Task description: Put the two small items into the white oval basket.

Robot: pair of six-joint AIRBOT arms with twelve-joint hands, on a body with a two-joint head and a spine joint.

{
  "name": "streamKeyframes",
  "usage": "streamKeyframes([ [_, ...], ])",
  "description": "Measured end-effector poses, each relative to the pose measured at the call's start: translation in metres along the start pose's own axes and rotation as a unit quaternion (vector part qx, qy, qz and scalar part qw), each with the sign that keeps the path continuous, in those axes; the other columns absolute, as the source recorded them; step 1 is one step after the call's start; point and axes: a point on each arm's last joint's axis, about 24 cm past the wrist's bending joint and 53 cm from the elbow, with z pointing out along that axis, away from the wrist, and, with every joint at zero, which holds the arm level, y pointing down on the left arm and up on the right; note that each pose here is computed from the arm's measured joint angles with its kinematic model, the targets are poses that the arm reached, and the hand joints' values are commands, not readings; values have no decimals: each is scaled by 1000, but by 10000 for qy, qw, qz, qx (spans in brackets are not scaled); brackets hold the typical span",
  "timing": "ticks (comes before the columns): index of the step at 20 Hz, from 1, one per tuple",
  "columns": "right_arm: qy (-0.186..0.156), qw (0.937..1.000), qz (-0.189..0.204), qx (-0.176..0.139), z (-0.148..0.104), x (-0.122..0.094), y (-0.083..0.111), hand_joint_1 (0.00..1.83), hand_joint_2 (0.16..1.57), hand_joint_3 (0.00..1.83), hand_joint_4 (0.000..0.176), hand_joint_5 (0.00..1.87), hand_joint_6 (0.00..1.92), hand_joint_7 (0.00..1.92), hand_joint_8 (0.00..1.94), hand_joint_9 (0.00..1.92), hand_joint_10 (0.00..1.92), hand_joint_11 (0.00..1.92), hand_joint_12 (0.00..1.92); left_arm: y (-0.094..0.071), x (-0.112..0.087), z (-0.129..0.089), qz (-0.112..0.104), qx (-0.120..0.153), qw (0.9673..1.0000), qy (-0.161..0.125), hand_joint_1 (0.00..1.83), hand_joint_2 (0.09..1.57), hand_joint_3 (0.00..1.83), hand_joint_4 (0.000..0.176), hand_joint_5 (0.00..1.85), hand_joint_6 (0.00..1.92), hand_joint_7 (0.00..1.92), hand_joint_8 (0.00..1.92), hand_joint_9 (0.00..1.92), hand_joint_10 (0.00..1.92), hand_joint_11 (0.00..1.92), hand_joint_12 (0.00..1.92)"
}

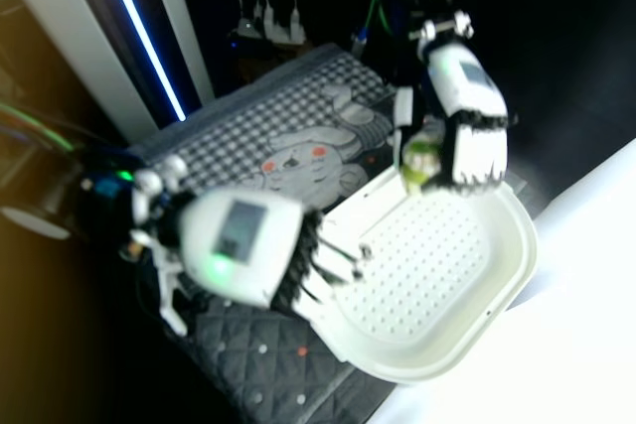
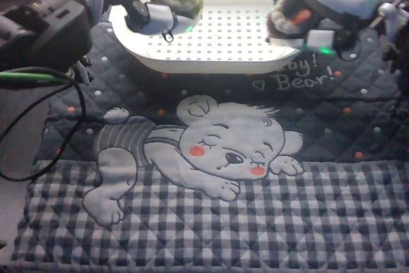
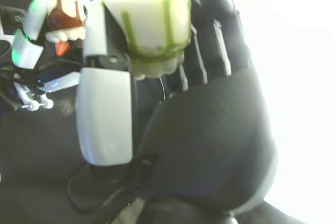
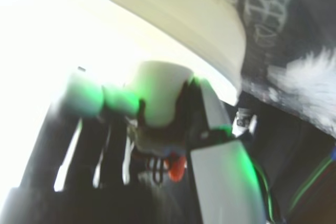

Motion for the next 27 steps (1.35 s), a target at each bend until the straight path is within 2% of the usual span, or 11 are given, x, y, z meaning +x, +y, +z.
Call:
streamKeyframes([
  [2,66,10000,-2,-6,2,6,2,967,1143,0,0,141,255,224,248,167,972,95,1537,8,4,2,4,-137,9998,111,1181,1199,0,0,289,642,318,920,235,1137,58,1835],
  [3,115,9999,26,37,3,9,0,869,1120,0,53,33,69,90,74,66,762,18,1243,13,6,2,14,-214,9996,175,1082,1172,0,47,196,422,192,523,80,986,11,1782],
  [6,106,9999,35,58,3,8,-2,648,1068,0,37,0,0,0,0,0,14,0,21,22,6,2,-54,-352,9992,206,680,1068,0,138,1,7,1,6,0,43,0,1160],
  [9,126,9999,35,75,2,8,-3,606,1030,0,35,0,0,0,0,0,0,0,0,24,11,2,-37,-384,9989,265,554,975,0,173,0,0,0,0,0,0,0,29],
  [15,359,9991,-36,-244,-14,18,27,517,1059,0,43,0,0,0,0,0,0,0,0,28,7,-31,-226,-309,9990,209,580,951,0,137,0,0,0,0,0,0,0,0],
  [18,-82,9982,-289,-521,-54,-36,41,452,1054,0,114,0,0,0,0,0,0,0,931,33,-19,-82,-325,-78,9993,-171,571,980,3,167,0,0,0,0,0,0,0,0],
  [20,-377,9965,-301,-687,-73,-61,53,448,1111,1,62,0,0,0,0,0,0,0,155,29,-33,-110,-333,71,9988,-365,511,968,0,174,0,0,0,0,0,0,0,0],
  [22,-497,9938,-352,-927,-96,-63,66,384,1099,0,116,0,0,0,0,0,0,0,5,8,-45,-138,-290,470,9965,-622,551,980,3,176,0,0,0,0,0,0,0,0],
  [24,-252,9925,-501,-1087,-127,-42,71,331,1050,0,155,0,0,0,0,17,6,0,1272,-14,-47,-166,-190,919,9926,-771,547,1058,12,176,0,0,0,0,0,0,0,0],
  [25,-191,9925,-514,-1093,-135,-38,71,315,1038,0,137,0,0,0,0,15,4,0,1318,-17,-48,-175,-188,992,9916,-809,525,1056,5,176,0,0,0,0,0,0,0,0],
  [27,-472,9914,-525,-1103,-154,-59,71,301,997,1,124,0,0,0,0,4,1,0,701,-28,-59,-197,-188,1171,9876,-1024,540,1056,0,154,0,0,0,0,0,0,0,0],
])
